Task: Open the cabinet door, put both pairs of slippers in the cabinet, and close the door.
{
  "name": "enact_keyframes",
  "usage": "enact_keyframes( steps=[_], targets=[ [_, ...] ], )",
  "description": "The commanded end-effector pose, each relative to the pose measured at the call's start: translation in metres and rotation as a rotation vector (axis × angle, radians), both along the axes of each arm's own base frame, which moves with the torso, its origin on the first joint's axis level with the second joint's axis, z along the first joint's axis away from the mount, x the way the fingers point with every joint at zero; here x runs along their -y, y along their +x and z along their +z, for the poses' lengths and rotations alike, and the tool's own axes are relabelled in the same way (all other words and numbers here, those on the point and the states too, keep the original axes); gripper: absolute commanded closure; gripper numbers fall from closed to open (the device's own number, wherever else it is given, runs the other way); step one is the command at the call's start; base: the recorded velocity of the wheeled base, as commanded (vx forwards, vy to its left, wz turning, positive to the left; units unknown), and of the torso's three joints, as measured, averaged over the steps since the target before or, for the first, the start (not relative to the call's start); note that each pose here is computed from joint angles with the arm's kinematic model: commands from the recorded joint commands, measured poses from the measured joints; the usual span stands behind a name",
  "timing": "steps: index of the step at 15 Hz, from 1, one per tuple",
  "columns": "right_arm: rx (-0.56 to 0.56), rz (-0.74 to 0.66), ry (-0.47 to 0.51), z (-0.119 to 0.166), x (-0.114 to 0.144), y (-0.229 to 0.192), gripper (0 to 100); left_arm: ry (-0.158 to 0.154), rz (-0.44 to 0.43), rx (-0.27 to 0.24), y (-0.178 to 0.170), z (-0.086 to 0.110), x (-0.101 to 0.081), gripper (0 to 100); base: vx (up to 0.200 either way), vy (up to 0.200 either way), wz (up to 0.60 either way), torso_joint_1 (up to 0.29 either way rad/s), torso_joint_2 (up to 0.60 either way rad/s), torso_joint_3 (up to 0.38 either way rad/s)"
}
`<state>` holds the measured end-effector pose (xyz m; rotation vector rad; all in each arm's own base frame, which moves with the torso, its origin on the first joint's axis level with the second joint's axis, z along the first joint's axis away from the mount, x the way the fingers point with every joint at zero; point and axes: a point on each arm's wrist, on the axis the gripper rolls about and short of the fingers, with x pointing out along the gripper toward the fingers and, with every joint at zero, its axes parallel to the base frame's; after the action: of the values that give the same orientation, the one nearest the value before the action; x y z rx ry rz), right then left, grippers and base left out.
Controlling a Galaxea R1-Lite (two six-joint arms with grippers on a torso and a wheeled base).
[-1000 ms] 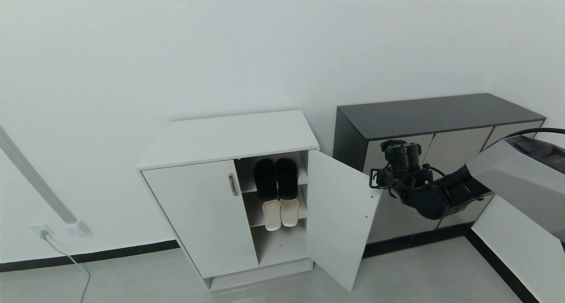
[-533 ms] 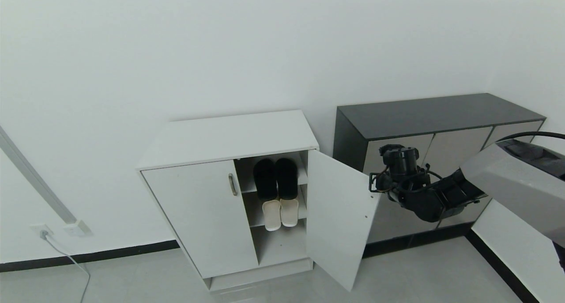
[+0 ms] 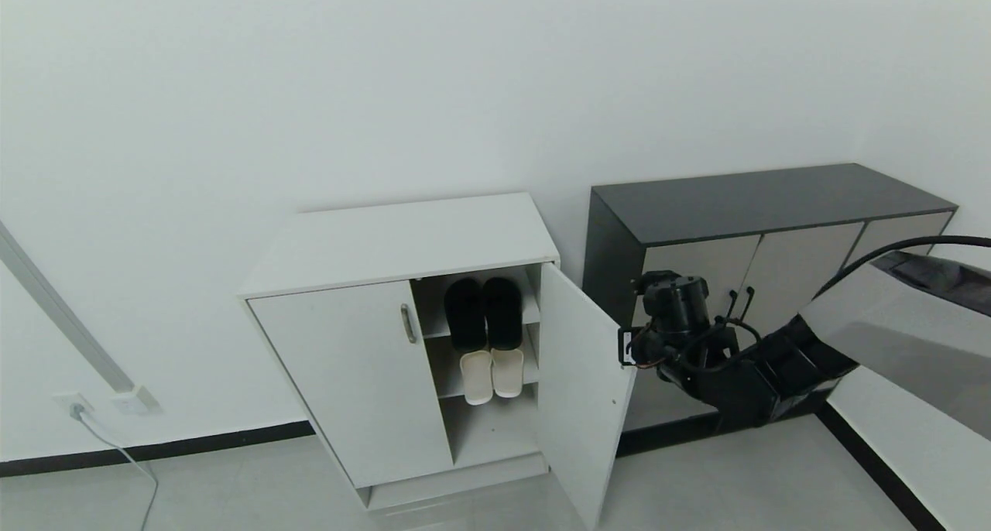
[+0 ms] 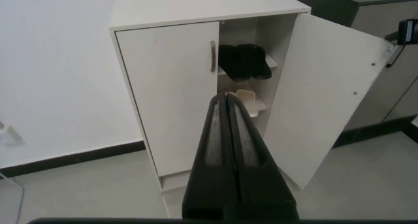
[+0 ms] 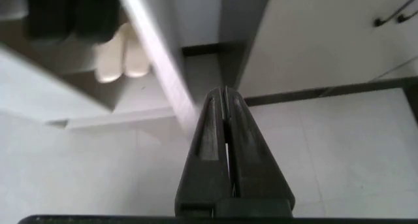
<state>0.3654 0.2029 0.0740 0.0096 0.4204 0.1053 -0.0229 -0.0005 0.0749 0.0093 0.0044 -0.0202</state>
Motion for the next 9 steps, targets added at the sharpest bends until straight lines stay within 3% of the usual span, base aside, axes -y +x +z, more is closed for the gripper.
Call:
enact_keyframes(
  steps=[1,9],
  targets=[
    [0.014,0.085,0.012,0.010,-0.021,-0.033,100,0.000,0.000,0.000,0.000,0.000,0.000,100,0.000,0.000,0.00,0.000,0.00,0.000],
    [0.054,0.156,0.013,0.021,-0.029,-0.062,100,0.000,0.000,0.000,0.000,0.000,0.000,100,0.000,0.000,0.00,0.000,0.00,0.000]
  ],
)
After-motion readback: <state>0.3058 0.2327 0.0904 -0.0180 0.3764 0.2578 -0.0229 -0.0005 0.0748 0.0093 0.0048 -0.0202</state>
